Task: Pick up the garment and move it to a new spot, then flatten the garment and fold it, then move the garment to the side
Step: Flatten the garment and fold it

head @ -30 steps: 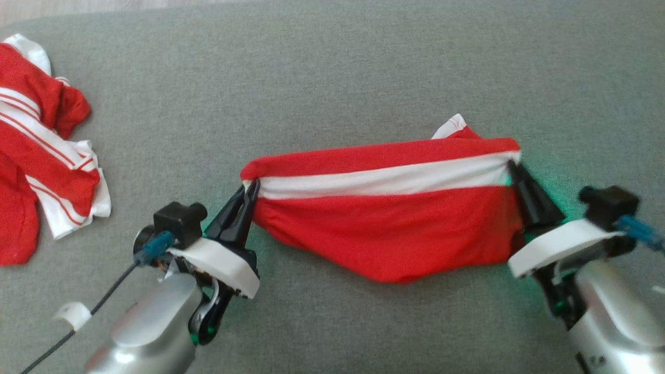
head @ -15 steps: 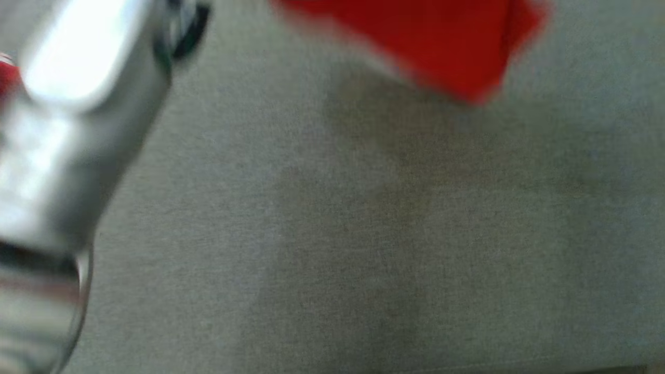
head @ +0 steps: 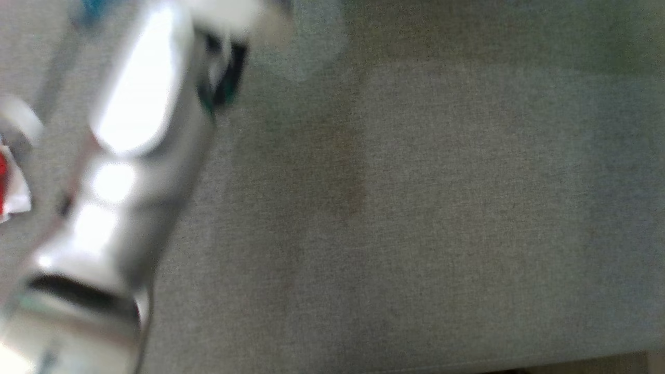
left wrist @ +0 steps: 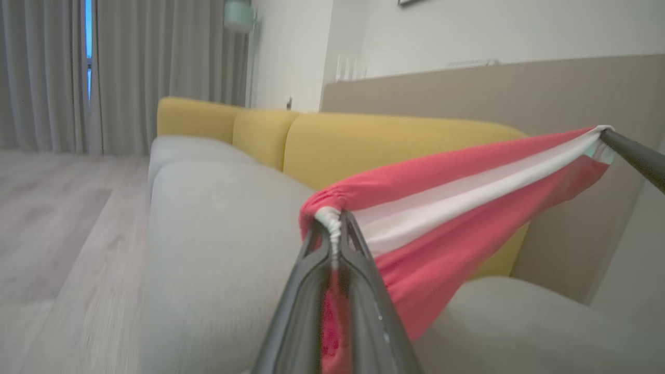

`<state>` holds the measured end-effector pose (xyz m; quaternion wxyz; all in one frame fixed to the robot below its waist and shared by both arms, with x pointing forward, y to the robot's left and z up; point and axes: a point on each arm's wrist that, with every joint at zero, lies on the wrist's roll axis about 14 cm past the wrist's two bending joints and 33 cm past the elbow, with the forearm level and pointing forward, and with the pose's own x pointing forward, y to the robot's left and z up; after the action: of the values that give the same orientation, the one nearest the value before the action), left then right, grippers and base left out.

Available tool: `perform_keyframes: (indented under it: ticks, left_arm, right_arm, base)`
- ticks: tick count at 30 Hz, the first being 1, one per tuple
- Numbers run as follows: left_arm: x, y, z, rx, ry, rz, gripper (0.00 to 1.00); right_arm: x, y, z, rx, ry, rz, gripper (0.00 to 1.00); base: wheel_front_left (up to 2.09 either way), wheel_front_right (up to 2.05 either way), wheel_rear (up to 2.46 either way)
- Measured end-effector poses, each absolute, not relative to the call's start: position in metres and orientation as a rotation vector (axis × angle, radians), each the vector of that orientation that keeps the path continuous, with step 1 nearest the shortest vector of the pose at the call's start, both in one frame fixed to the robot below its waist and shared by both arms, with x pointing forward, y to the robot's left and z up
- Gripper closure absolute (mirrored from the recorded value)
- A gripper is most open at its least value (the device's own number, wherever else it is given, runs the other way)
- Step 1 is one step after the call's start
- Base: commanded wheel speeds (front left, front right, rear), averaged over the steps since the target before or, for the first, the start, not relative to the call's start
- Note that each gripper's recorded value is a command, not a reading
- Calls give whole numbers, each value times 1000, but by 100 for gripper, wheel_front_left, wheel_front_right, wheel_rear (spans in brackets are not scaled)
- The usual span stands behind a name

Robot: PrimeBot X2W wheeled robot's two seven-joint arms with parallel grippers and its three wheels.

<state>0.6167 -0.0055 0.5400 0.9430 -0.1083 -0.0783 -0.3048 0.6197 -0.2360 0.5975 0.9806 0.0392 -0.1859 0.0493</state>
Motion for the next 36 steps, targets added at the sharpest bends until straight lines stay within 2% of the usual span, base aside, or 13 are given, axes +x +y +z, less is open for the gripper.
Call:
perform_keyframes:
  ticks: [5,9,10,11,12,13,17,22,25,29,32,36]
  left_arm:
    - [551,-3,469,-282,37,-605,100]
    - [483,-9,438,-301,153,-648,100]
    - [483,-9,438,-301,153,-648,100]
    - [451,-8,425,-291,207,-667,100]
    - [451,-8,425,-291,207,-667,100]
    - [422,-4,416,-280,249,-674,100]
    - [374,6,411,-286,292,-654,100]
    - [330,16,421,-320,287,-604,100]
    - [321,21,436,-337,247,-579,100]
    - [328,22,455,-462,211,-518,100]
    - [341,18,461,-534,215,-496,100]
    - [387,22,474,-621,190,-453,100]
  right_arm:
    - [569,-239,524,159,-194,52,100]
    - [516,-229,495,194,-86,63,100]
    - [516,-229,495,194,-86,63,100]
    - [490,-229,487,195,-35,61,100]
    - [490,-229,487,195,-35,61,100]
    - [463,-230,483,198,12,58,100]
    - [409,-227,478,214,104,55,100]
    - [358,-235,500,207,109,26,100]
    - [348,-233,520,203,76,30,100]
    - [357,-224,527,208,63,49,100]
    - [375,-220,519,208,81,59,100]
    - [420,-211,509,206,85,84,100]
  base:
    - [0,0,0]
    - [0,0,0]
    - [0,0,0]
    - [0,0,0]
    - [0,0,0]
    - [0,0,0]
    - [0,0,0]
    - [0,0,0]
    - [0,0,0]
    - [0,0,0]
    - [0,0,0]
    - [0,0,0]
